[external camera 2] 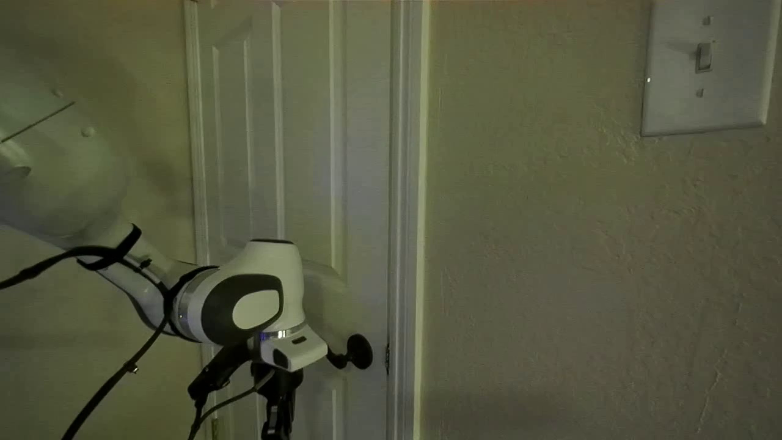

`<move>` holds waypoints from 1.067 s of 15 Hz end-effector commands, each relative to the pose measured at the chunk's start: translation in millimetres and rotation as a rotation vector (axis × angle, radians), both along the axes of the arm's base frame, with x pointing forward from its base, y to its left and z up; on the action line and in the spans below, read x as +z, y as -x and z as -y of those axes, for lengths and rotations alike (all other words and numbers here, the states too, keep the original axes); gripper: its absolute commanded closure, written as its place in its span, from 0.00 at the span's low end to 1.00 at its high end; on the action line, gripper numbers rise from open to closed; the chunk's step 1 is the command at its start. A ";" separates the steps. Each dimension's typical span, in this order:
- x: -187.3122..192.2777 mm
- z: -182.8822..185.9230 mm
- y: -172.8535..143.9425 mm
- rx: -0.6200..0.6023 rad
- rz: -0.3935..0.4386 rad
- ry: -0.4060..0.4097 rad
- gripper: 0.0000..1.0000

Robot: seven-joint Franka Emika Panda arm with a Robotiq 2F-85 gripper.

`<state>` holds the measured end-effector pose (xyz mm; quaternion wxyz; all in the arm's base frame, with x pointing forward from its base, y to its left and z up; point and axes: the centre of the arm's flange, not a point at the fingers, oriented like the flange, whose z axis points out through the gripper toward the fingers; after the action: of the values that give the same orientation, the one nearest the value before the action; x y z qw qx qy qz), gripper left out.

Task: Open the door

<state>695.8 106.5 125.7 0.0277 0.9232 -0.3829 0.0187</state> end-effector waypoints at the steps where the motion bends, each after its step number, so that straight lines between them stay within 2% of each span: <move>1: 29.9 -3.1 30.7 0.034 0.037 0.012 0.87; 2: 41.1 -6.7 30.1 0.039 0.066 0.007 0.67; 3: 50.7 -9.6 28.0 0.042 0.093 0.002 0.64; 6: 93.6 -16.3 15.8 0.018 0.168 -0.020 0.46; 11: 153.5 -8.7 -2.7 -0.064 0.244 -0.055 0.13; 13: 162.0 -5.3 -11.4 -0.103 0.263 -0.080 0.02; 16: 156.0 -6.0 -27.0 -0.139 0.265 -0.116 0.00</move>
<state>716.6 113.3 281.9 -0.0590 0.8971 -0.4200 0.1237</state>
